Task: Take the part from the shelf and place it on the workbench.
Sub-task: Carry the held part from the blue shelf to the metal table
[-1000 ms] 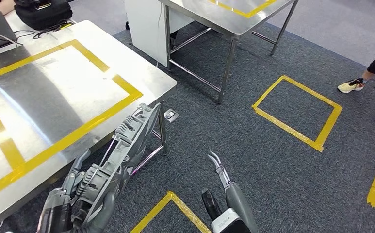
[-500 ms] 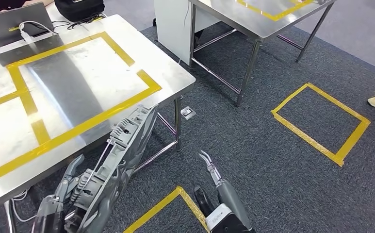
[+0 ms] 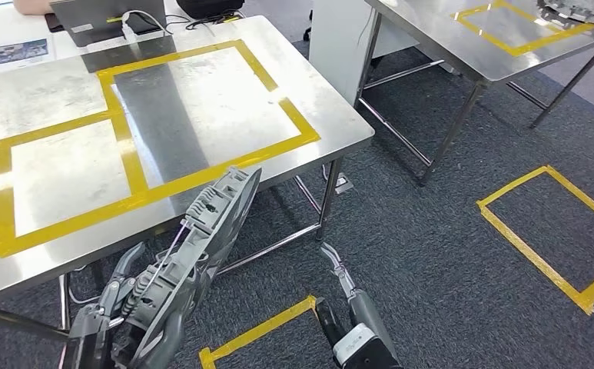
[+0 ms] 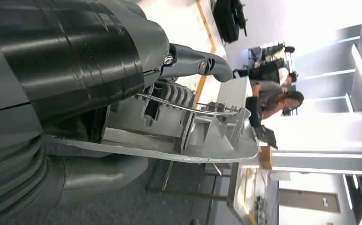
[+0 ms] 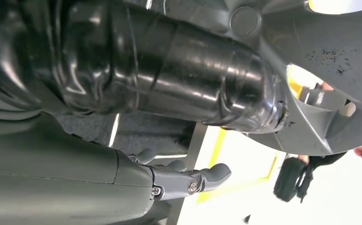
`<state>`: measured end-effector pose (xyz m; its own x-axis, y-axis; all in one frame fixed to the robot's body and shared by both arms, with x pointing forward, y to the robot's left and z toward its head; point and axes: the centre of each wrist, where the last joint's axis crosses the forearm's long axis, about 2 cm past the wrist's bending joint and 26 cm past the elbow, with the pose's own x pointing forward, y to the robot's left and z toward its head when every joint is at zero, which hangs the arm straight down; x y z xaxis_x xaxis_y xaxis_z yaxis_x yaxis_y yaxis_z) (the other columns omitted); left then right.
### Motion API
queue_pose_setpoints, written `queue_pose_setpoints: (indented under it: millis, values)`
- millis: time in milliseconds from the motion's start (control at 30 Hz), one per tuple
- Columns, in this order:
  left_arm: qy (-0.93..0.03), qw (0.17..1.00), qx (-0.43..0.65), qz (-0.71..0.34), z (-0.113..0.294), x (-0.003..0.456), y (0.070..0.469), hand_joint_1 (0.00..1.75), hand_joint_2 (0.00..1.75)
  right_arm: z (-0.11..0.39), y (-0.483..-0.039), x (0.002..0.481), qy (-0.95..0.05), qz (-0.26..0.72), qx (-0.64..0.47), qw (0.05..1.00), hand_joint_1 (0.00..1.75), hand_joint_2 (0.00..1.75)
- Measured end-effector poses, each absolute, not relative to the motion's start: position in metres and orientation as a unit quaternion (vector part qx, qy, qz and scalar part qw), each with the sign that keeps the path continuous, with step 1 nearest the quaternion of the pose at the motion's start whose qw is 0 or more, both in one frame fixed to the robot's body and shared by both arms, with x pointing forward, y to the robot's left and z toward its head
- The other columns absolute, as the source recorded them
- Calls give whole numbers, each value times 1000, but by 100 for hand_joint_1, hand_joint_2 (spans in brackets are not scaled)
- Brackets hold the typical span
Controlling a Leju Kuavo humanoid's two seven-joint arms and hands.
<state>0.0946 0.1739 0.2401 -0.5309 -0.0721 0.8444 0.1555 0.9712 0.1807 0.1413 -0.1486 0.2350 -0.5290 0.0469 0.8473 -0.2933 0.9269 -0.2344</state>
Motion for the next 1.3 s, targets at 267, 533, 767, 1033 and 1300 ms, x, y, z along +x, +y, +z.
queue_pose_setpoints:
  millis: [267,533,767,1033,1300]
  values:
    - [-865,487,-32,-118,241,95,174,175,175,236,-148,142,-858,176,73,478,0,0]
    - [-862,492,-38,-115,241,95,174,175,175,234,-147,143,-848,180,88,491,0,0]
    - [-860,497,-38,-111,239,93,175,175,175,235,-146,144,-846,182,89,493,0,0]
    - [-851,511,-53,-106,239,94,175,175,175,235,-146,143,-847,182,88,492,0,0]
    - [-847,517,-91,-87,237,94,176,175,175,235,-146,143,-843,190,88,496,0,0]
